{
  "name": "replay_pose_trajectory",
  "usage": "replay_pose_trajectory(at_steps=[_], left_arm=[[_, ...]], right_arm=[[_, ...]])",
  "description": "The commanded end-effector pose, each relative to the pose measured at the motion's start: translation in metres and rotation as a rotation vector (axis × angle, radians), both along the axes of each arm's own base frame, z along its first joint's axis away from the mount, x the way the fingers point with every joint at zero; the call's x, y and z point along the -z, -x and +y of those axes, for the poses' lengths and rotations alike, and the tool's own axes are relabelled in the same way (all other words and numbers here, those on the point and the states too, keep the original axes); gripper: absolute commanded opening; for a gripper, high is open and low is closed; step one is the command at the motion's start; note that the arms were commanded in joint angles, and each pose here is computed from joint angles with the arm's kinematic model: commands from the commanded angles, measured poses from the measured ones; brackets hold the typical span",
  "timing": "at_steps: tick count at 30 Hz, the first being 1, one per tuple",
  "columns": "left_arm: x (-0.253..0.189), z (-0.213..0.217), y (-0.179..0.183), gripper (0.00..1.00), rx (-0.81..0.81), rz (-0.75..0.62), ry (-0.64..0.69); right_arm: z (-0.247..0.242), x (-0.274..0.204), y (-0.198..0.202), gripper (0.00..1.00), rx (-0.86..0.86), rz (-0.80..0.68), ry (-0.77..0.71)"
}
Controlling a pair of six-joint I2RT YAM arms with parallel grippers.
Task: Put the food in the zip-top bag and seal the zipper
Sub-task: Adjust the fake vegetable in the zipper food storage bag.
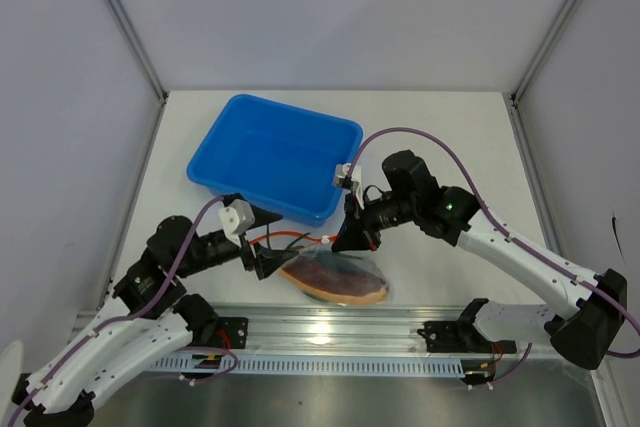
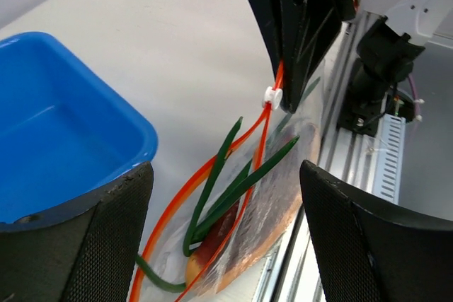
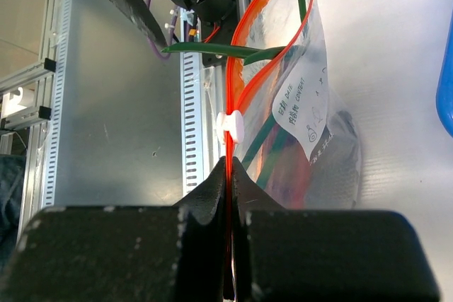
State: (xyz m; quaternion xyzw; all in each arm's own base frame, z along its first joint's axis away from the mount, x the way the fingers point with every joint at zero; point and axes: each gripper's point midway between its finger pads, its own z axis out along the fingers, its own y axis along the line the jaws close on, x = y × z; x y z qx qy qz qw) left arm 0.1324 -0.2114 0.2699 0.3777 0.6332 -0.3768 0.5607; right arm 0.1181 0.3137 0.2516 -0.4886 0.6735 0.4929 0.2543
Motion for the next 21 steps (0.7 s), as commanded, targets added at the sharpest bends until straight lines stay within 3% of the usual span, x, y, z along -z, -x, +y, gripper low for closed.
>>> replay_pose_trajectory(at_steps=[1, 4, 17, 21], left_arm=[[0.000, -0.015, 0.010, 0.85, 0.112, 0.010, -0.006], [-0.002, -0.024, 0.010, 0.78, 0.156, 0.020, 0.007], [-0.006, -0.029, -0.017, 0.44, 0.067, 0.031, -0.008], [-0.014, -0.026, -0.021, 0.45, 0.042, 0.016, 0.012]], right_arm=[[0.005, -0.028, 0.004, 0.00, -0.038, -0.058, -0.097], [0.006, -0.030, 0.004, 0.00, -0.045, -0.058, -0.101], [0.005, -0.032, 0.007, 0.00, -0.051, -0.059, -0.102], [0.005, -0.032, 0.008, 0.00, -0.052, -0.061, -0.103]])
